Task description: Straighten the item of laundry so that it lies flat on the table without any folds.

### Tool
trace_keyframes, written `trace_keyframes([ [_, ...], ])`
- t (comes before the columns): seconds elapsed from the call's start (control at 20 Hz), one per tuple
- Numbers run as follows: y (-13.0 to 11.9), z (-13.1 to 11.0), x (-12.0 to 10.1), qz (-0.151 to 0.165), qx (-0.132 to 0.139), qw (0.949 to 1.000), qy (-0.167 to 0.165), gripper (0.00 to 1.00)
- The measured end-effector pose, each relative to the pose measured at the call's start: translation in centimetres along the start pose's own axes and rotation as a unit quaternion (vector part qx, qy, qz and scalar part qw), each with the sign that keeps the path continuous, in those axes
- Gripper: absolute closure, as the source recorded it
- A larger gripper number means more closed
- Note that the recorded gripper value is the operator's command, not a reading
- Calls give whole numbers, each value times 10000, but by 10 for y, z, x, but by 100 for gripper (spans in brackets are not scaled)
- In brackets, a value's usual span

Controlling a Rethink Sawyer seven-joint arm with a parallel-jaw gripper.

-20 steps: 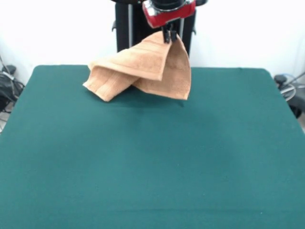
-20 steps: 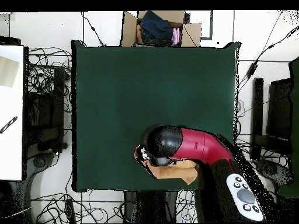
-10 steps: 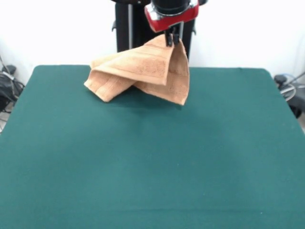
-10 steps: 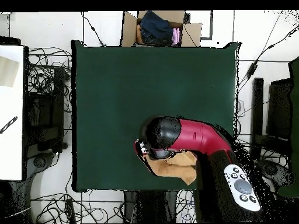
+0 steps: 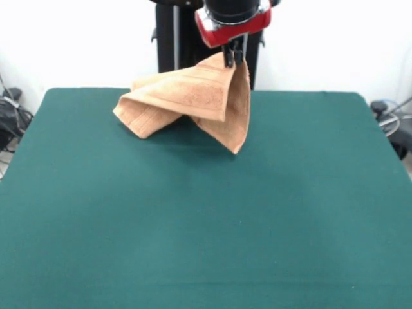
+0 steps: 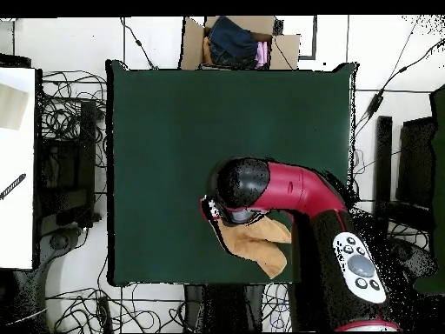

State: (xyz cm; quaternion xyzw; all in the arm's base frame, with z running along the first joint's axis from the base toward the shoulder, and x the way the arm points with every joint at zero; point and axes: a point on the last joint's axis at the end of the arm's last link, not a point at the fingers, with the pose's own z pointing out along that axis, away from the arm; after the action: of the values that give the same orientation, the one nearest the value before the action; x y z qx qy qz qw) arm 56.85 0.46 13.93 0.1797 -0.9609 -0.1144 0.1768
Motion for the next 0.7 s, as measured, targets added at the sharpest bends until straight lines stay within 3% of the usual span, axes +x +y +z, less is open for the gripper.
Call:
trace_keyframes([
  [0.7,-6,-5,-20,-28,59,9999,-87,100],
])
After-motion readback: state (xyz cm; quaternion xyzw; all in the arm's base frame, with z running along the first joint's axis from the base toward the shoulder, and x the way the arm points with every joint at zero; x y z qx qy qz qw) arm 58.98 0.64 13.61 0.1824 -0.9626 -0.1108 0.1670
